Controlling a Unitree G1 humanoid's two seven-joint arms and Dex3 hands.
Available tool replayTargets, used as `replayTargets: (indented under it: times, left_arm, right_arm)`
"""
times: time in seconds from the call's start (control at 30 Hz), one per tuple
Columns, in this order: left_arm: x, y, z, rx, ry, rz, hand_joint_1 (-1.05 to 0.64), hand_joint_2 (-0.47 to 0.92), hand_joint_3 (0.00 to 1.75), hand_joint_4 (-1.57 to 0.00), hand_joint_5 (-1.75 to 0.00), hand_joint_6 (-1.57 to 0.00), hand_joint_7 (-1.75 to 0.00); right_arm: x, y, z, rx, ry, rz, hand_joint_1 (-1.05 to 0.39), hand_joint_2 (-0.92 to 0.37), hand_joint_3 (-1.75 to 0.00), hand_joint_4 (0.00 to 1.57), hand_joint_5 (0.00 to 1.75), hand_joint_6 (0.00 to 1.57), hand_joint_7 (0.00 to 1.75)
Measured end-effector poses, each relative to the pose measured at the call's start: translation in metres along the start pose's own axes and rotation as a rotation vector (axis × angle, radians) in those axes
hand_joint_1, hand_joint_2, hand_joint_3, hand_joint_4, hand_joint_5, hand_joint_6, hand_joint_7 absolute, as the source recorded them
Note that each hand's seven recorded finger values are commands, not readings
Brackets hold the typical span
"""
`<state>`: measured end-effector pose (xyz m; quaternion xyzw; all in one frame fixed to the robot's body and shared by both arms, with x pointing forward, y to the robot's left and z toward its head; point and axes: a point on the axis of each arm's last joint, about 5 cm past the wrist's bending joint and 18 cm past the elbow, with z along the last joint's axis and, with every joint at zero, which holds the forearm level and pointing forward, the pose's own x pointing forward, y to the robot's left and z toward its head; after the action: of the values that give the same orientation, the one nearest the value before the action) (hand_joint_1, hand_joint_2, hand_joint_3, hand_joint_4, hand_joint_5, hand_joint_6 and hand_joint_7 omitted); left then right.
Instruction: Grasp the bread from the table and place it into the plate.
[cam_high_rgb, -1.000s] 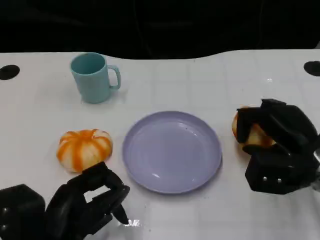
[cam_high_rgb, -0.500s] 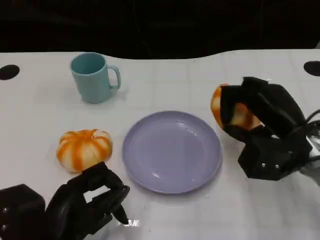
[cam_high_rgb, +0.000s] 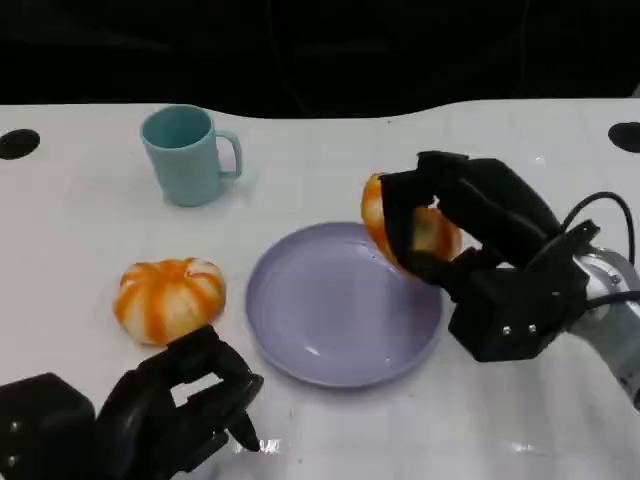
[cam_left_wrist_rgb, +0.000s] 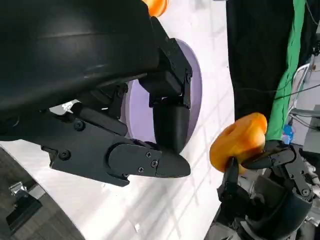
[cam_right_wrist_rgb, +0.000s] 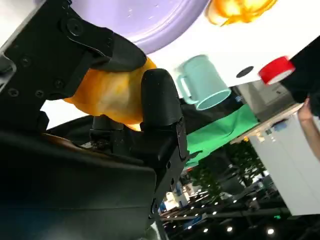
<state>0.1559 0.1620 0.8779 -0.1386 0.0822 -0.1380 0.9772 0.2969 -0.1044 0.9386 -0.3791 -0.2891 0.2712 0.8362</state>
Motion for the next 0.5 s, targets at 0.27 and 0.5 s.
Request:
replayTargets:
  times: [0.27,0.5]
  left_arm:
    - [-0.003,0.000,-0.002,-0.004,0.009,0.003,-0.56,0.92,0.28,-0.74,-1.75,-0.65,-1.55]
    - [-0.003,-0.002,-0.002,-0.008,0.006,0.002,-0.56,0.92,0.26,-0.74,-1.75,-0.66,-1.53]
  right_arm:
    - [0.004,0.0104,0.004,0.003,-0.041,0.085,-0.04,-0.29,-1.39,0.97,1.75,0.81,1.56]
    - [0.006,0.0187,0.000,0.011,-0.031,0.196,-0.06,-0.39,-1.20,0.88,1.70,0.91,1.07]
